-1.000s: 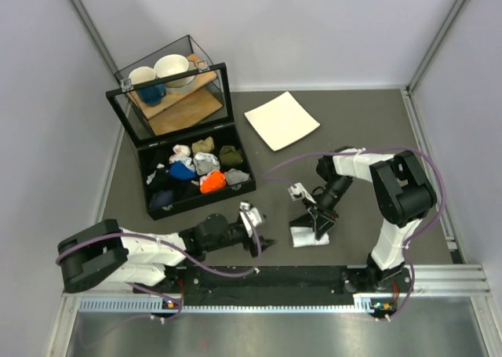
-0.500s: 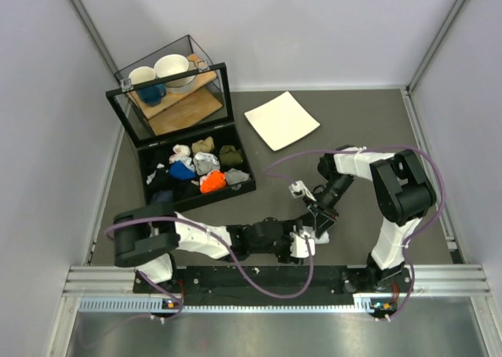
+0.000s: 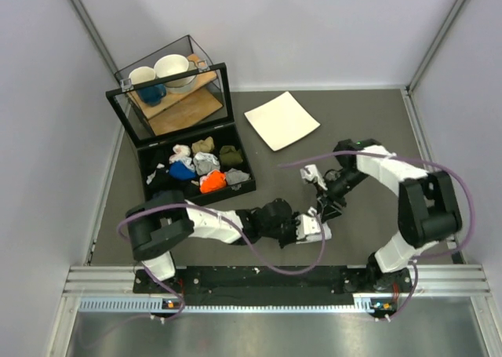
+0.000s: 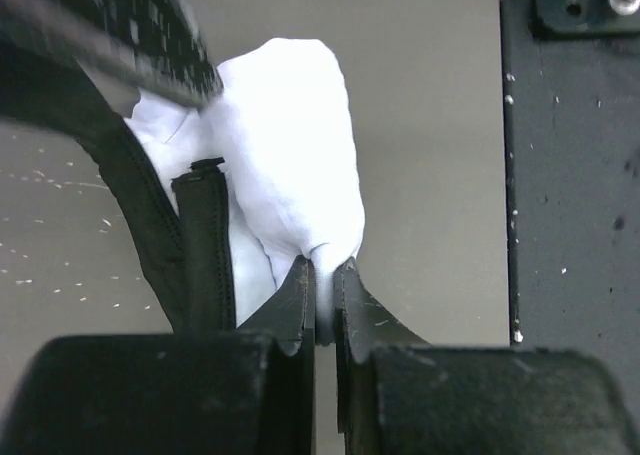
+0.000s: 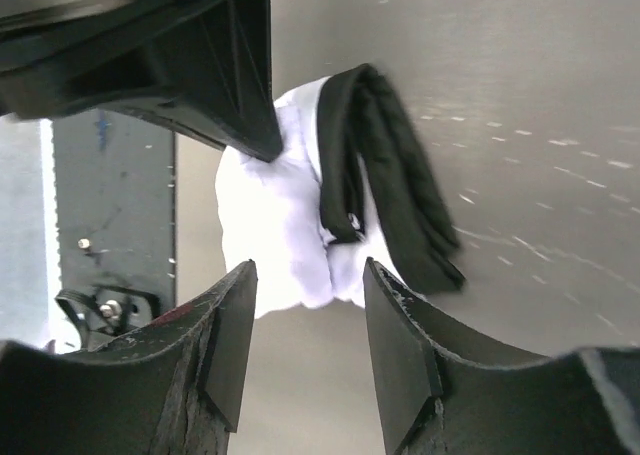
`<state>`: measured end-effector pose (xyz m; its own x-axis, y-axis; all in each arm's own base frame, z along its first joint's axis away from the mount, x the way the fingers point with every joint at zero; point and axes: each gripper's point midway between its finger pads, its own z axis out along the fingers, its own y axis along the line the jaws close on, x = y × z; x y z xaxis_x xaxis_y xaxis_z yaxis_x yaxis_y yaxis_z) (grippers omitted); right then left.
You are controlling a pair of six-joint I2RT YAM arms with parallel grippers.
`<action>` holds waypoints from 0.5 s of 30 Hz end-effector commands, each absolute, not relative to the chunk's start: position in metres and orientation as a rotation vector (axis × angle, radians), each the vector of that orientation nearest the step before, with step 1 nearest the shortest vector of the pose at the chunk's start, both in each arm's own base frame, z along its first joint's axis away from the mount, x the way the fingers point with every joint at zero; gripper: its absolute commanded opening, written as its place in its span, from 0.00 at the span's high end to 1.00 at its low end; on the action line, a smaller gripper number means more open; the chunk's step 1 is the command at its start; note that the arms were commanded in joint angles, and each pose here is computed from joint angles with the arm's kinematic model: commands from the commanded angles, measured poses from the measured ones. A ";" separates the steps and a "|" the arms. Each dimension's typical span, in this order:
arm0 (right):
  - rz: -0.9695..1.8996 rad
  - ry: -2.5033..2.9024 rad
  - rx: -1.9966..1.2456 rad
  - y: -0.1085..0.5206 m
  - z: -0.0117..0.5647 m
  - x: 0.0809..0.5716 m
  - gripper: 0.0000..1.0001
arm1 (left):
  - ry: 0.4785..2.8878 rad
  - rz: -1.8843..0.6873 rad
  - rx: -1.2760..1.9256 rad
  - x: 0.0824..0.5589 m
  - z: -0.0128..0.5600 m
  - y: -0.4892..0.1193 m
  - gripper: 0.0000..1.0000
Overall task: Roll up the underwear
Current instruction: Roll the underwear to the center of the board.
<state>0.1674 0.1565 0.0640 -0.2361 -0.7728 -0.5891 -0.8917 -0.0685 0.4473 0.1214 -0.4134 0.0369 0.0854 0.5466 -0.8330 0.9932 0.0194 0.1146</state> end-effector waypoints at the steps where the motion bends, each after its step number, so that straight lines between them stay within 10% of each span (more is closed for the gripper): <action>1: 0.984 1.865 -1.772 0.150 0.098 0.193 0.52 | 1.827 -1.053 1.554 0.122 0.019 -0.403 1.00; 15: 0.714 1.327 -2.057 0.153 0.091 0.143 0.41 | 2.443 -1.363 1.044 0.165 -0.024 -0.383 1.00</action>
